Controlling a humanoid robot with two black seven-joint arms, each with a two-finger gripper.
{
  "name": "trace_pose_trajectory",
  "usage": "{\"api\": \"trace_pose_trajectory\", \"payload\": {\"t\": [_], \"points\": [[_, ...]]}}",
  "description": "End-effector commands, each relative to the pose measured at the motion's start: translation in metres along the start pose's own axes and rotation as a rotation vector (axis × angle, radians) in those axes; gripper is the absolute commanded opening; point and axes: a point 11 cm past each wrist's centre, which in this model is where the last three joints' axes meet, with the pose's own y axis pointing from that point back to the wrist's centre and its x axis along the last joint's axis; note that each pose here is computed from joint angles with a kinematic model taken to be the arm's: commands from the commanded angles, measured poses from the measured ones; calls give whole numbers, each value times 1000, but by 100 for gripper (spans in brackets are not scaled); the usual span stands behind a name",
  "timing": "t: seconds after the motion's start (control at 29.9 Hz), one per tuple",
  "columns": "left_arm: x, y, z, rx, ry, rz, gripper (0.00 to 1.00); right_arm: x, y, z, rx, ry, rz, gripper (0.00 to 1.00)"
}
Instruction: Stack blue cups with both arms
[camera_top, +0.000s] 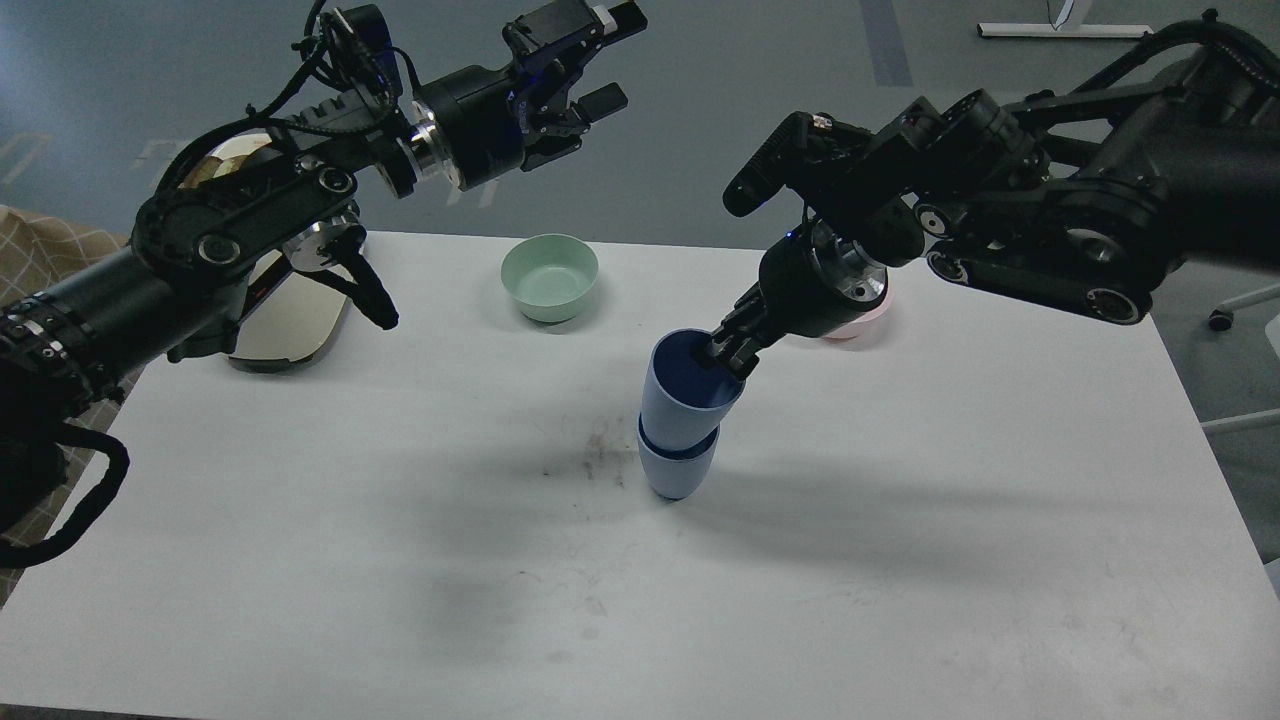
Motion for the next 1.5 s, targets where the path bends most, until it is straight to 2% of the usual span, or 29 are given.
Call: {"api": "trace_pose_trajectory", "payload": {"t": [0.0,0.43,0.57,0.67,0.83,0.97,1.1,1.2,1.24,1.47], "points": [[0,0,0,0,-1,2,98,0,-4,-1,2,1,-4,0],[2,2,0,2,-3,5,98,-4,-5,3,-12,-1,-19,0],[3,2,0,4,-4,6,98,-3,-5,3,-10,-3,-16,10],[3,3,0,5,-4,5,98,-4,-6,3,-7,-8,-16,14],[3,3,0,4,-4,6,98,-2,-4,2,2,-28,-3,29],[4,3,0,5,-6,9,98,3,-1,1,8,-43,14,48],[5,4,0,5,-6,10,98,9,8,5,9,-75,51,62],[7,5,2,-1,-5,18,98,20,40,24,-30,-129,139,86],[10,4,5,-12,-3,26,98,24,51,30,-38,-148,179,97],[25,11,5,-41,36,102,98,17,117,83,-92,-330,422,100]]}}
